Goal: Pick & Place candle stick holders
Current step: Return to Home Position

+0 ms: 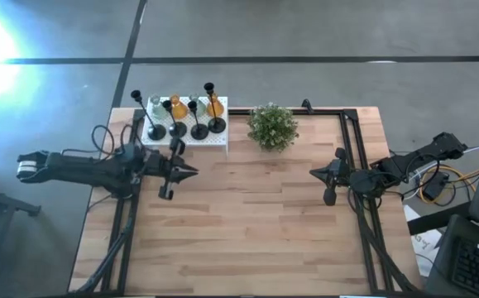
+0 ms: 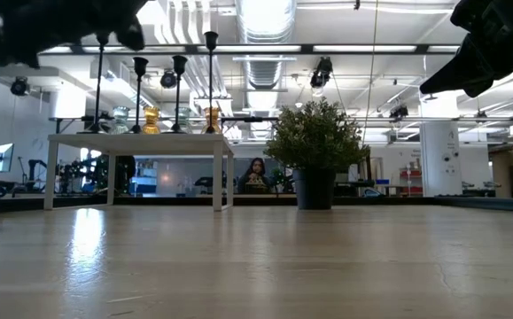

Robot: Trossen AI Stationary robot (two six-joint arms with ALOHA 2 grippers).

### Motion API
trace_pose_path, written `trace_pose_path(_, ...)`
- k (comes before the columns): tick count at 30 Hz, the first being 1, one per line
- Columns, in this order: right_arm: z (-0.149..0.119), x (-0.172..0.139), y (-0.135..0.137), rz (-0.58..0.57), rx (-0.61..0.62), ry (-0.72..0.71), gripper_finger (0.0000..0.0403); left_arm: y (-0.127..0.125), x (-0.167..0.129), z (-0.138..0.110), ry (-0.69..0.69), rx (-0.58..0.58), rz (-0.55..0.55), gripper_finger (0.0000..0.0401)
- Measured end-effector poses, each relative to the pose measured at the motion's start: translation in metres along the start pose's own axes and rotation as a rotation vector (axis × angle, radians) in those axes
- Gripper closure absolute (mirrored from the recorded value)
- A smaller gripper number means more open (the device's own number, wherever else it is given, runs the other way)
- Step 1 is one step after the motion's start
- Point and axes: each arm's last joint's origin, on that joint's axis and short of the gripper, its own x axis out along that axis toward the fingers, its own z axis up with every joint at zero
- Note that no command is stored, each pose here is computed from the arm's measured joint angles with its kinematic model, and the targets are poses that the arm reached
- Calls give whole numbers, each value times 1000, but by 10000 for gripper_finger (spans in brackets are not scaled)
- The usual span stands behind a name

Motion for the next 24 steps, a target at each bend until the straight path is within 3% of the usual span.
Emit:
trace_pose_path(10, 0, 0, 0, -1, 0, 0, 394, -20, -54, -39, -33, 15, -1, 367)
trace_pose_path(19, 0, 0, 0, -1, 0, 0, 394, -25, -70, -46, 96, 9, -13, 369)
trace_pose_path(24, 0, 0, 0, 0, 0, 0, 394, -27, -78, -54, 184, -60, -18, 369)
